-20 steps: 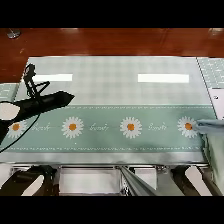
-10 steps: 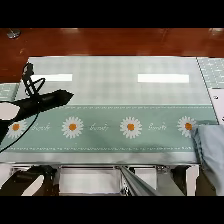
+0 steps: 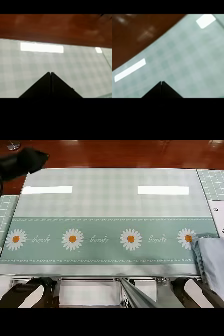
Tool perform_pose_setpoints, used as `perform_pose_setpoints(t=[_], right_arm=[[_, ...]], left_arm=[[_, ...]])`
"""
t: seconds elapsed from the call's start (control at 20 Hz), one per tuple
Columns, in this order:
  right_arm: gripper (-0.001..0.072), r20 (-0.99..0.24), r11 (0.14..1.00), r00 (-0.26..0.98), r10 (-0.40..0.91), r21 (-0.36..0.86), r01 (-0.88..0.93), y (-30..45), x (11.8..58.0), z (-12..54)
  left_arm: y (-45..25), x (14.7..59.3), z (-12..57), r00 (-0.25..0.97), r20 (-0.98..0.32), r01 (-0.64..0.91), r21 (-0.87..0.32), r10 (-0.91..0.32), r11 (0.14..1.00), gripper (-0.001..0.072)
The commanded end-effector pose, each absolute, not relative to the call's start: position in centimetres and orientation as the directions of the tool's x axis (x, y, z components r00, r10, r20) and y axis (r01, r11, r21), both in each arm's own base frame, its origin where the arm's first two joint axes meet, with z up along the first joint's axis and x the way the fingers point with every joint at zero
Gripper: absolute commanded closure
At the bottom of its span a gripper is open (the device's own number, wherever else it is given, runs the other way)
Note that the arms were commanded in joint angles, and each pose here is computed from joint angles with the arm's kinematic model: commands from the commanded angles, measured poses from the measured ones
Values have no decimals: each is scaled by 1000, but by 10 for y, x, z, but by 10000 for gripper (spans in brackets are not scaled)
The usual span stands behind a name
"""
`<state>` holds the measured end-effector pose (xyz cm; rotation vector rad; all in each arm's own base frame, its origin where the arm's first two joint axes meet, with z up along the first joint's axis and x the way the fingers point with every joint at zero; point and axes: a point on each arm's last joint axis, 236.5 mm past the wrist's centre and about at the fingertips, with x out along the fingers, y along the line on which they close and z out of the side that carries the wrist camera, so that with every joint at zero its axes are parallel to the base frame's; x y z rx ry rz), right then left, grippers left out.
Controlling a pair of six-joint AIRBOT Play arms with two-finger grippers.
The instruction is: Fold the shirts.
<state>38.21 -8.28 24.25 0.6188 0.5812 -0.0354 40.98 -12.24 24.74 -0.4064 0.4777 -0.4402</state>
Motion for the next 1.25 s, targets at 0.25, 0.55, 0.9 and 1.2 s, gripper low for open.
perform_pose_setpoints(t=[0.25,0.55,0.9,1.2], right_arm=[[687,-931,998,359,-61,-67,-4,70,413,24],[687,-971,994,215,-102,-93,53,59,381,-20],[687,-974,994,198,-108,-99,54,57,377,-20],[687,-974,994,197,-108,-99,54,57,377,-20]], left_arm=[[-109,373,62,438,-841,96,-308,-318,947,686],[-89,373,33,381,-878,27,-303,-290,953,684],[-92,362,29,334,-895,30,-304,-296,952,684],[-92,362,29,334,-895,30,-304,-296,952,684]])
